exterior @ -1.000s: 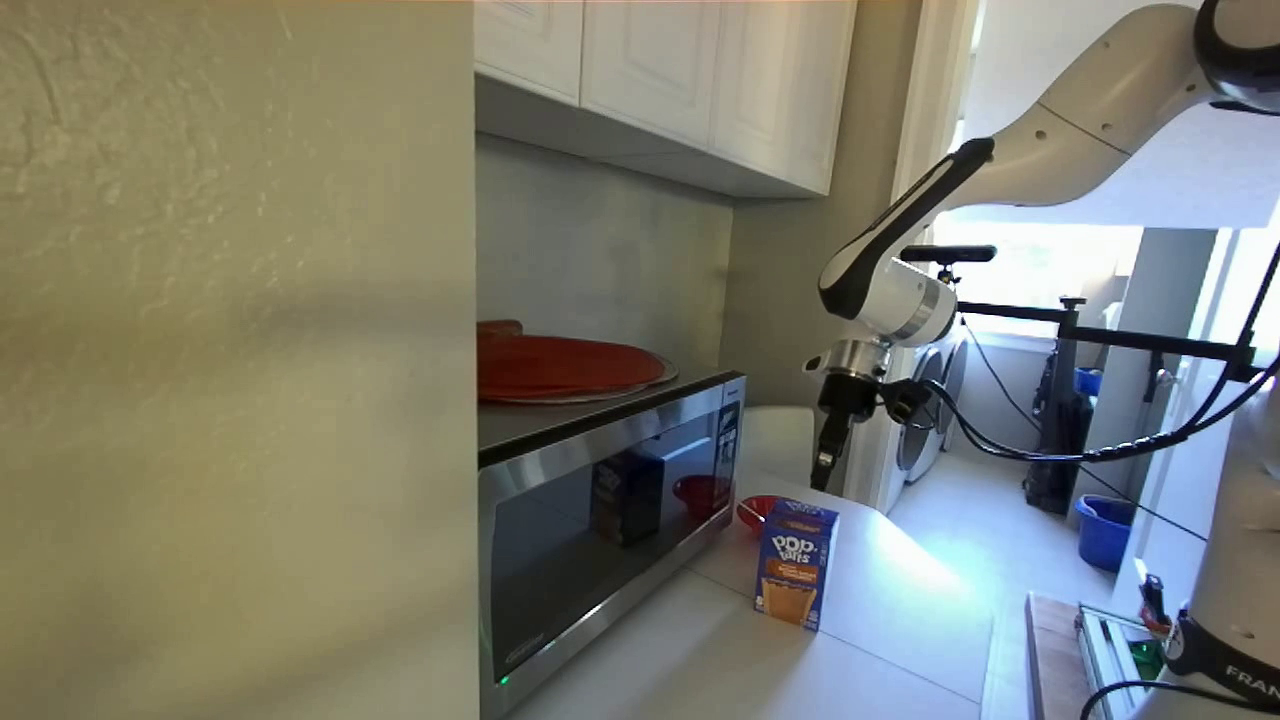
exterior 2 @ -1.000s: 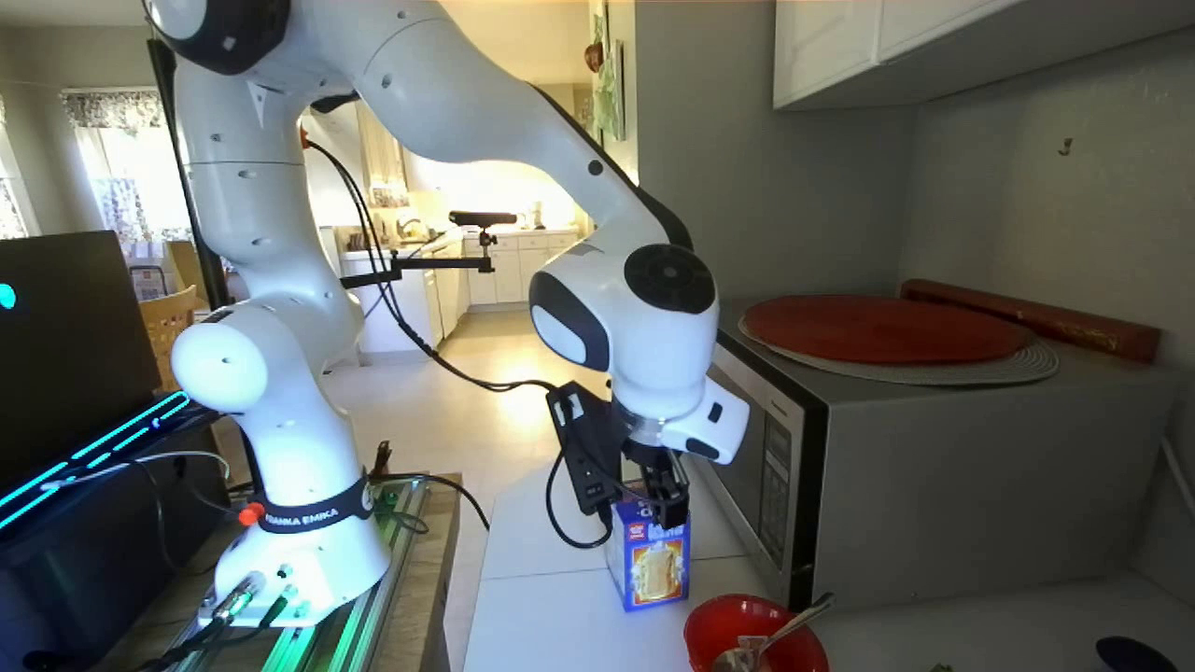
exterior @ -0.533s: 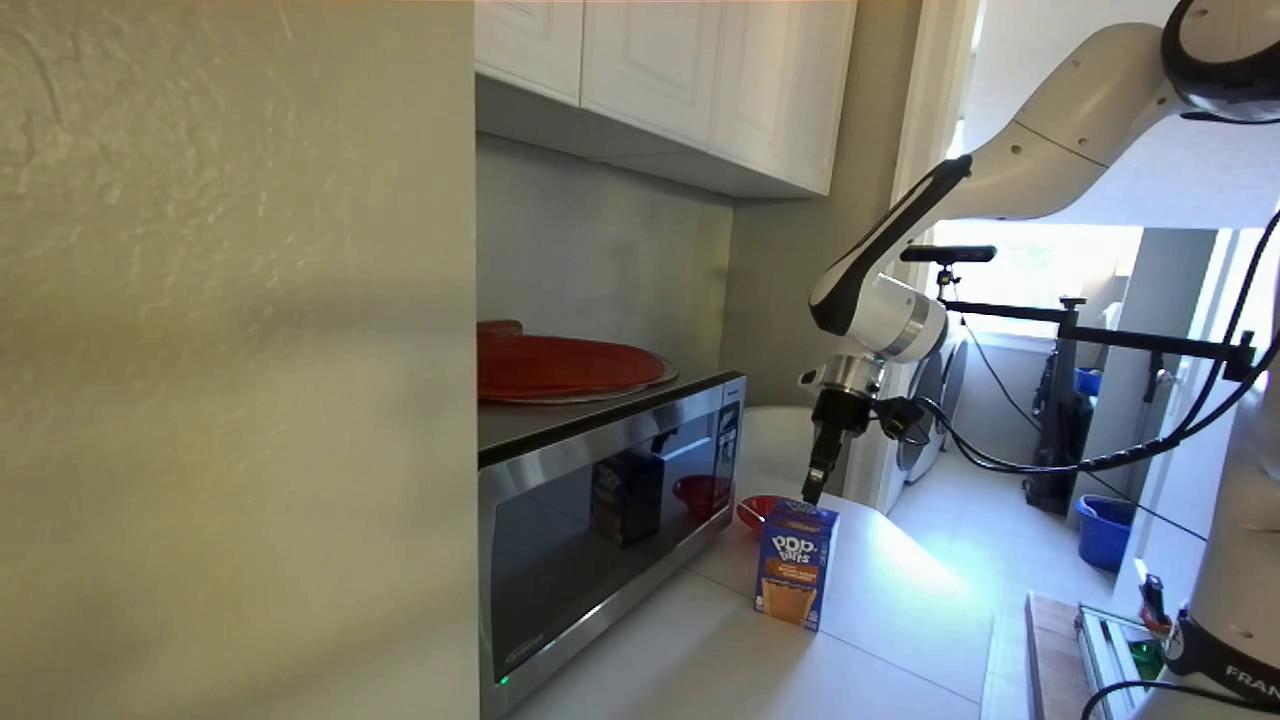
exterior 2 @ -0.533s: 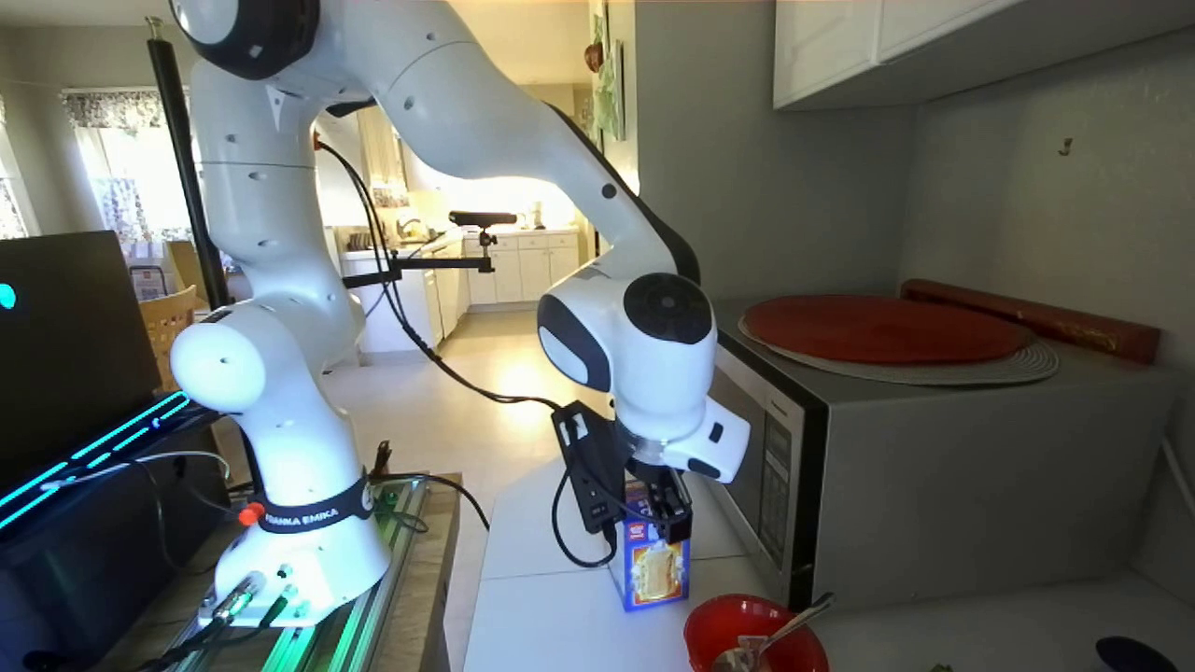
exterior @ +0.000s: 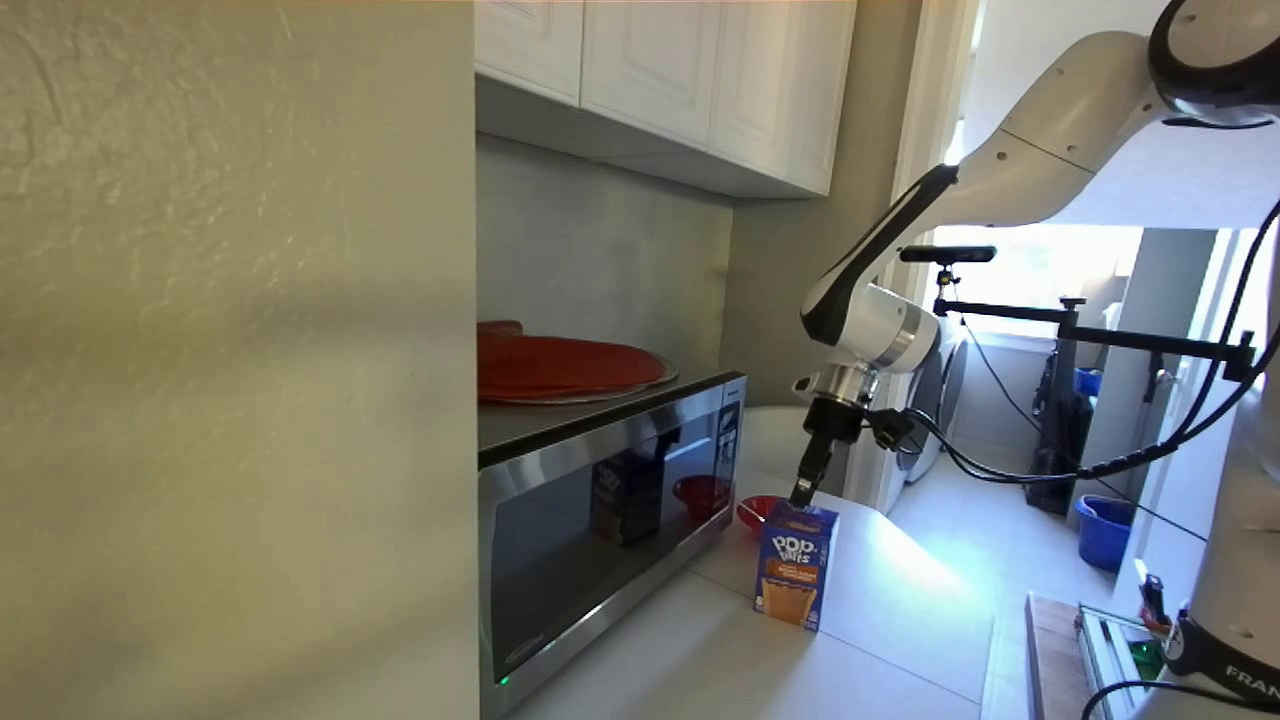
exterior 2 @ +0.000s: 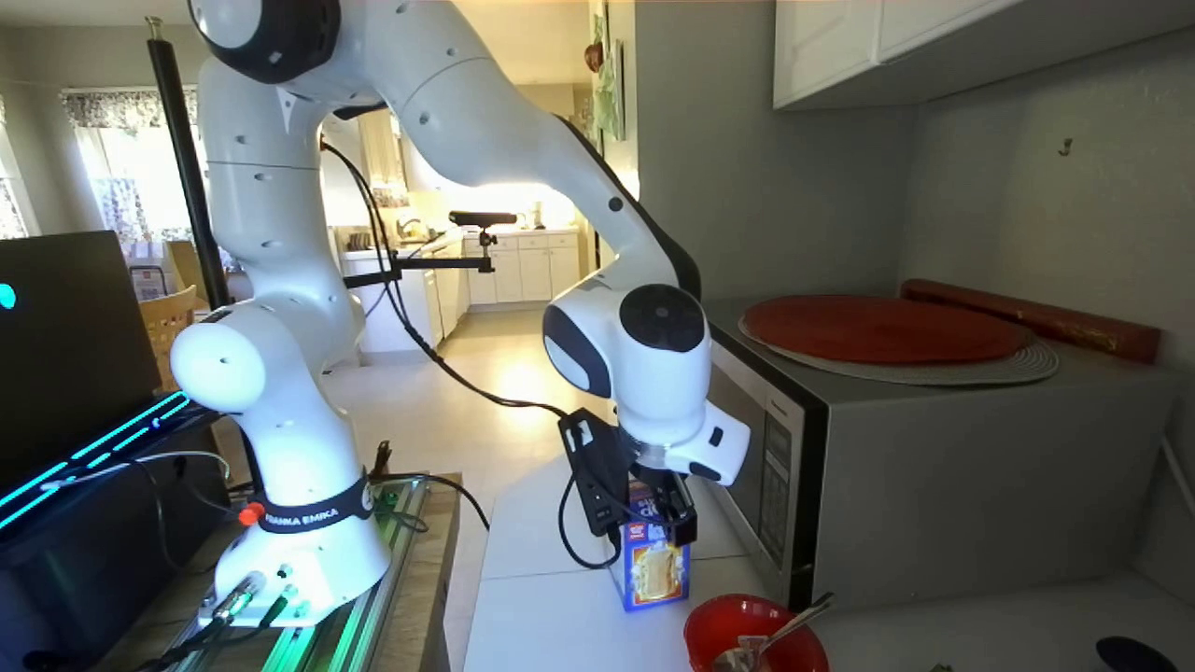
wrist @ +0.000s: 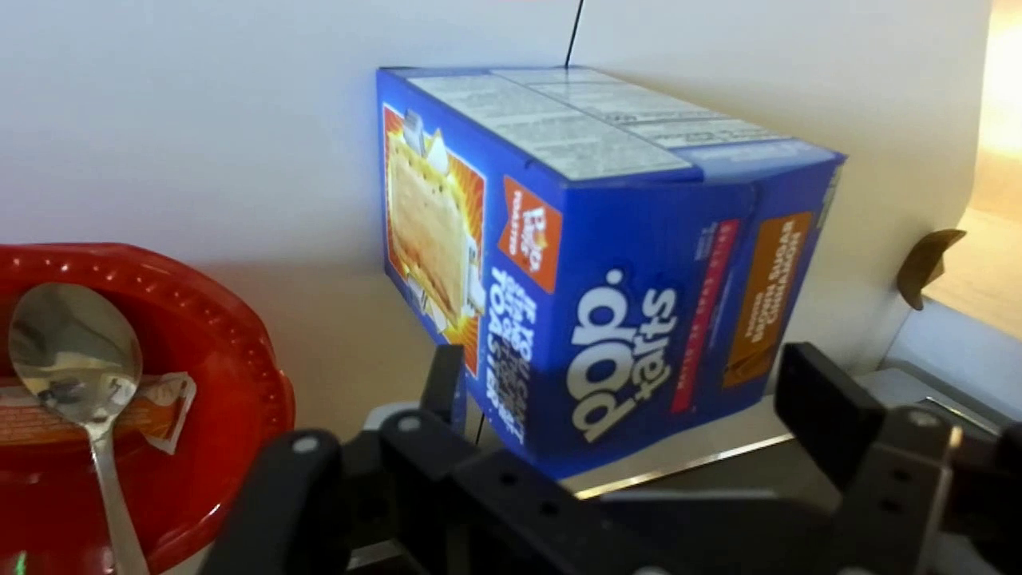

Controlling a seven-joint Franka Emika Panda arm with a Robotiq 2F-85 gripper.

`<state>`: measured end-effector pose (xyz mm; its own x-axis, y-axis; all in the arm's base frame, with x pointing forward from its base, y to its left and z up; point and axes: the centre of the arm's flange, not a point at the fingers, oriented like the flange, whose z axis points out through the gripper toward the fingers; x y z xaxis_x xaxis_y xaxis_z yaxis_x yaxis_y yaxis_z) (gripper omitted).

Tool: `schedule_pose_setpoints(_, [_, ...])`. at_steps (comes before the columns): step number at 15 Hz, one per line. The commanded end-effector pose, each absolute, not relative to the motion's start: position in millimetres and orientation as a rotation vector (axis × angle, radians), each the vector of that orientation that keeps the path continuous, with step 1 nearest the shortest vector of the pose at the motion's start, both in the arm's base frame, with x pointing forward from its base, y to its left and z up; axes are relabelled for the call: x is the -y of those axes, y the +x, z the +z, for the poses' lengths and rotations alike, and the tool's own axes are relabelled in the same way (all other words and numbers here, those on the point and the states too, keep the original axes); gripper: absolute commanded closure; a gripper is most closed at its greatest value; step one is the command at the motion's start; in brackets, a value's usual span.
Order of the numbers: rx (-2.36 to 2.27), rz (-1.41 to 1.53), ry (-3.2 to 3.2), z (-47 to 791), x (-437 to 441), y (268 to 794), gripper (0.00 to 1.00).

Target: Open the blue box.

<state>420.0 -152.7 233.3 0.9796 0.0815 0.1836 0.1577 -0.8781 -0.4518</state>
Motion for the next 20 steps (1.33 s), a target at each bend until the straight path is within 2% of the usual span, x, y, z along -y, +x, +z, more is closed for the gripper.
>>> schedule_pose_setpoints(1, [0.174,-0.262,-2.657,220.2,153.2,416.9,0.00])
schedule_pose_setpoints(3, [0.177,-0.264,-2.670,217.9,156.0,417.5,0.06])
schedule_pose_setpoints(4, [0.179,-0.264,-2.674,217.1,156.9,417.3,0.18])
schedule_pose_setpoints(6, [0.179,-0.261,-2.680,215.8,158.0,416.4,0.31])
schedule_pose_setpoints(9, [0.182,-0.256,-2.682,215.2,158.4,415.7,0.43])
schedule_pose_setpoints(10, [0.185,-0.255,-2.682,215.0,158.5,415.5,0.41])
schedule_pose_setpoints(12, [0.184,-0.253,-2.682,215.2,158.8,415.1,0.47])
schedule_pose_setpoints(13, [0.185,-0.254,-2.681,215.5,159.0,414.6,0.53])
schedule_pose_setpoints(14, [0.184,-0.254,-2.681,215.8,159.5,414.1,0.65])
schedule_pose_setpoints(20, [0.186,-0.258,-2.678,217.0,162.1,411.8,0.99])
